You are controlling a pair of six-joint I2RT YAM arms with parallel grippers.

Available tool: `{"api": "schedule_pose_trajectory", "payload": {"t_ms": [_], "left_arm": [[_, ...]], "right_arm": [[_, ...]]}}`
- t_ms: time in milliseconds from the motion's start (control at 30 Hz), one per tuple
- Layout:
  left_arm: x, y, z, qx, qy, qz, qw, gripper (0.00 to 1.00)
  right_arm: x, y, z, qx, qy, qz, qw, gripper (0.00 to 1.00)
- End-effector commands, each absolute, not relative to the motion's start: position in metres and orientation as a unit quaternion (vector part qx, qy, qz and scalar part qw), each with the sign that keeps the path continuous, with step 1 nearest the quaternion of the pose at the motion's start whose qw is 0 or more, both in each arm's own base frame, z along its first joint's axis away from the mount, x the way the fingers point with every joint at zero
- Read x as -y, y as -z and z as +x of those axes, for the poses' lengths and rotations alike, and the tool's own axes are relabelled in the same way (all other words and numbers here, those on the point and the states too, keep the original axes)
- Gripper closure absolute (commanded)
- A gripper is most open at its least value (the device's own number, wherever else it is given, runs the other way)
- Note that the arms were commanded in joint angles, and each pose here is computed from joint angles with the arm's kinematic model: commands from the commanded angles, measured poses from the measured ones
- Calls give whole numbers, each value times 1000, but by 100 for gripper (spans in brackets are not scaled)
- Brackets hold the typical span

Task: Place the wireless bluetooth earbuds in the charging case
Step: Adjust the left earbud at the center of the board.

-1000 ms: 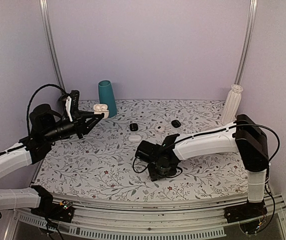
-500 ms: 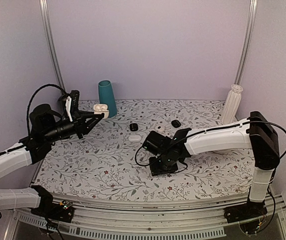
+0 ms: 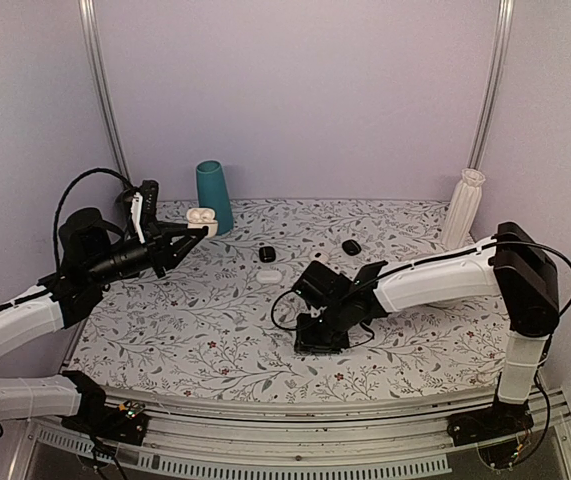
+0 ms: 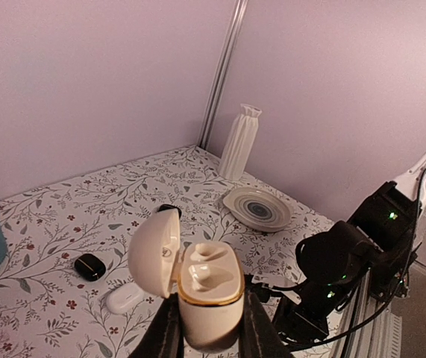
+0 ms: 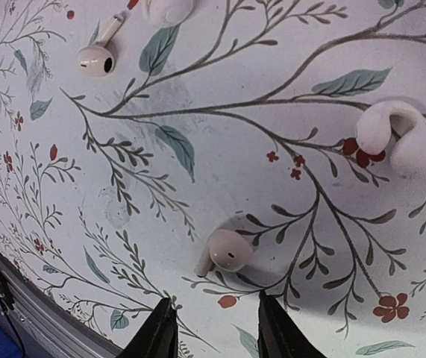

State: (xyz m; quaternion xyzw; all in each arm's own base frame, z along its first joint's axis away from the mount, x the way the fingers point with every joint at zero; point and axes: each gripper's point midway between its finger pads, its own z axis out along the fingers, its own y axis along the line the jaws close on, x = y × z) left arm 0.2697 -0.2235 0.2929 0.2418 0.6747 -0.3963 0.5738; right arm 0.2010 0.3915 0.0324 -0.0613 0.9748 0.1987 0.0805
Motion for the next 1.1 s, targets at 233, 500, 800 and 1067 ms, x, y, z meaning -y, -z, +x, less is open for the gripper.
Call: {"api": "schedule_pose_trajectory", "payload": {"t_ms": [233, 500, 800, 1067], "left_arm": [[221, -303, 273, -665, 394, 243, 587, 100], [222, -302, 276, -666, 394, 243, 585, 100], [220, -301, 276, -666, 392, 241, 586, 100], [219, -302, 275, -665, 392, 240, 588, 100]], "right_arm": [[-405, -32, 213, -969, -230, -58, 71, 64], [-400, -29, 217, -970, -223, -55, 75, 64], [-409, -27, 220, -969, -227, -67, 73, 64], [-413, -25, 227, -970, -216, -77, 82, 64]]}}
